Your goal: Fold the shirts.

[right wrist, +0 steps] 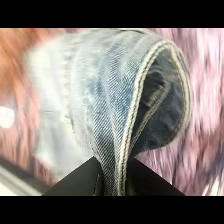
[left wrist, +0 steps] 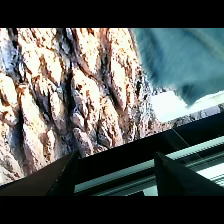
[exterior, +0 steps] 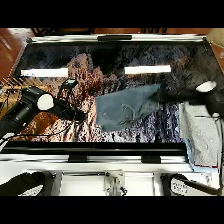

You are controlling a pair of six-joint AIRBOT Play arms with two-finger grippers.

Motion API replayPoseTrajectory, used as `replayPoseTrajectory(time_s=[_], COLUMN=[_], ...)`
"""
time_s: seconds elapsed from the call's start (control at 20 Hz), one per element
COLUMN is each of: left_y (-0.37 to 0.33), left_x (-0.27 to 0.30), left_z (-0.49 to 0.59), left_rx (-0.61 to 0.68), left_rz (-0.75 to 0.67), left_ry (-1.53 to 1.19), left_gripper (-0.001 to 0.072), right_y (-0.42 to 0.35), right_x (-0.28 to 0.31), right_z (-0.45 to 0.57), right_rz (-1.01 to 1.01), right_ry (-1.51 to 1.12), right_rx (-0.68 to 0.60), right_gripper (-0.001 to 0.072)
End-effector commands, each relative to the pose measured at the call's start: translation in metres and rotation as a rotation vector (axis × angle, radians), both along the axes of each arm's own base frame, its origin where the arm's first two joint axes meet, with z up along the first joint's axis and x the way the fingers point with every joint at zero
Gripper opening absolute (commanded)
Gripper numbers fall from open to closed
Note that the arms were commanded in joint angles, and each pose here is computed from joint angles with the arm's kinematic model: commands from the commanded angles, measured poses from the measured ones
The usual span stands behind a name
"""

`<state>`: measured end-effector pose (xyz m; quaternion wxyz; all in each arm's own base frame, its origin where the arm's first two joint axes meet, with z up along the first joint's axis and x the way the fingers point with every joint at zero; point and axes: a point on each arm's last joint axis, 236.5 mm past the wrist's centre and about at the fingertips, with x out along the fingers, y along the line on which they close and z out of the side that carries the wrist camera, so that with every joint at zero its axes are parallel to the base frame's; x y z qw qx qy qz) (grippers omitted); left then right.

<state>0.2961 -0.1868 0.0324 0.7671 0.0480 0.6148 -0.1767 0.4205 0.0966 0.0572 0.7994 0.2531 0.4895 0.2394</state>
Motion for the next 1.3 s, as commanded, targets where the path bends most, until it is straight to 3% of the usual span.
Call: replayPoseTrajectory(time_s=[0.0,0.4,0.65,0.9,1.25], left_y=[-0.003,-0.003,-0.004,-0.005,-0.005], left_x=[0.007,0.006,0.006,0.006,0.006], left_z=[0.003,0.006,0.006,0.006,0.006], left_rx=[-0.016,-0.017,-0.021,-0.025,-0.025], left_rz=[0.002,-0.007,-0.007,-0.007,-0.006], left_ry=[-0.031,-0.038,-0.035,-0.035,-0.036], left_gripper=[0.0545,0.0544,0.0543,0.0543,0.0543], right_y=[-0.022,-0.152,-0.248,-0.302,-0.309], right_x=[0.020,-0.010,-0.046,-0.039,-0.124], right_z=[0.095,0.148,0.148,0.180,0.140], right_rz=[-0.057,-0.298,-0.540,-0.809,-0.763], right_ry=[-0.211,-0.136,-0.015,-0.143,0.184], right_rx=[-0.121,-0.650,-0.644,-0.435,-0.527], right_gripper=[0.0109,0.0109,0.0109,0.0109,0.0109])
